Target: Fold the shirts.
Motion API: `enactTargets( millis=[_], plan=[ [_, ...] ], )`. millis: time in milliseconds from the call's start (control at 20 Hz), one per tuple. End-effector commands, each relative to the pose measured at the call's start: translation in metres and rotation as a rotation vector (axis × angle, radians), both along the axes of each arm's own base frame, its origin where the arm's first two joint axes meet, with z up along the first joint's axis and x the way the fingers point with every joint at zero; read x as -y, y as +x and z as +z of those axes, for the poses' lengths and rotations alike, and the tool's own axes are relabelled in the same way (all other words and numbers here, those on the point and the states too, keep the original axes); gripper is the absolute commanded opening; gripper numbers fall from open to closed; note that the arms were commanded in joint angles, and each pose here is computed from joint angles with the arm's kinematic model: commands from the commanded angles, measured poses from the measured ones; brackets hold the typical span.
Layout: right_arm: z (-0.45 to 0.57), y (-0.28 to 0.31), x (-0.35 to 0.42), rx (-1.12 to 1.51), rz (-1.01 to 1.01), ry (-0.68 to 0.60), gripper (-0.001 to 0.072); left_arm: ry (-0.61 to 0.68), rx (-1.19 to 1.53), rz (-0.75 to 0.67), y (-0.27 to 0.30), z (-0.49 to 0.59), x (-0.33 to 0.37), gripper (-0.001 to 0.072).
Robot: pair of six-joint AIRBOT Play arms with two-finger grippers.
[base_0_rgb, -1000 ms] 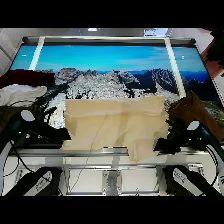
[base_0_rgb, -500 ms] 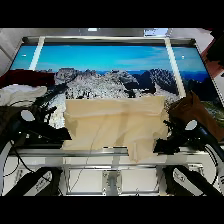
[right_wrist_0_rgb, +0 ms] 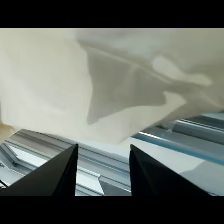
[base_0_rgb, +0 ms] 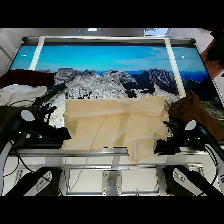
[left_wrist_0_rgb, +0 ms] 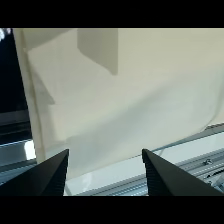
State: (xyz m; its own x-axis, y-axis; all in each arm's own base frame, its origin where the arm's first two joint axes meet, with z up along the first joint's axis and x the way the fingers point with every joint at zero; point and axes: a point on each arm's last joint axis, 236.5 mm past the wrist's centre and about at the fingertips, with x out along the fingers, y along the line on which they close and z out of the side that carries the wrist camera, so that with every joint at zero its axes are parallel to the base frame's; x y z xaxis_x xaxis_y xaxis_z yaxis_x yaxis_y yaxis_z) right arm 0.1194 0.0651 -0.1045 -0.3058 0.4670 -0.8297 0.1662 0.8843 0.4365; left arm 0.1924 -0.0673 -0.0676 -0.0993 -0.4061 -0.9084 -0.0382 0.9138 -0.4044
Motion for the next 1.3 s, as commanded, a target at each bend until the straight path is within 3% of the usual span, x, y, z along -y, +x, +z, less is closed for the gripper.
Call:
enactTargets(
  millis=[0, 350, 400, 500, 700, 800, 1050, 1100, 1150, 1250],
  plan=[
    [-0.005, 0.000, 0.000, -0.025, -0.019, -0.004, 0.0401, 0.001, 0.004, 0.002, 0.001, 0.000, 0.000, 0.0536],
    [-0.006, 0.000, -0.003, -0.034, -0.021, 0.011, 0.0385, 0.004, 0.011, 0.005, 0.003, -0.001, -0.001, 0.0536],
    [-0.006, 0.000, -0.004, -0.030, -0.018, 0.018, 0.0372, 0.005, 0.016, 0.007, 0.004, -0.001, -0.001, 0.0536],
    [-0.005, 0.001, -0.007, -0.024, -0.013, 0.033, 0.0250, 0.008, 0.026, 0.011, 0.006, -0.001, -0.002, 0.0536],
    [-0.004, 0.001, -0.007, -0.023, -0.013, 0.035, 0.0249, 0.010, 0.030, 0.012, 0.008, -0.001, -0.002, 0.0536],
    [-0.003, 0.003, -0.008, -0.015, -0.007, 0.045, 0.0040, 0.010, 0.031, 0.011, 0.008, -0.001, -0.002, 0.0536],
    [0.020, 0.031, -0.032, 0.062, -0.045, 0.172, 0.0034, 0.007, 0.053, 0.016, 0.013, -0.001, -0.001, 0.0534],
    [0.029, 0.034, -0.033, 0.066, -0.032, 0.186, 0.0033, 0.006, 0.082, 0.029, 0.020, 0.001, -0.001, 0.0523],
    [0.037, 0.037, -0.032, 0.065, -0.012, 0.195, 0.0033, 0.006, 0.122, 0.041, 0.031, 0.006, -0.001, 0.0463],
    [0.054, 0.046, -0.029, 0.082, 0.019, 0.204, 0.0033, 0.010, 0.187, 0.039, 0.048, 0.025, -0.003, 0.0466]
  ],
)
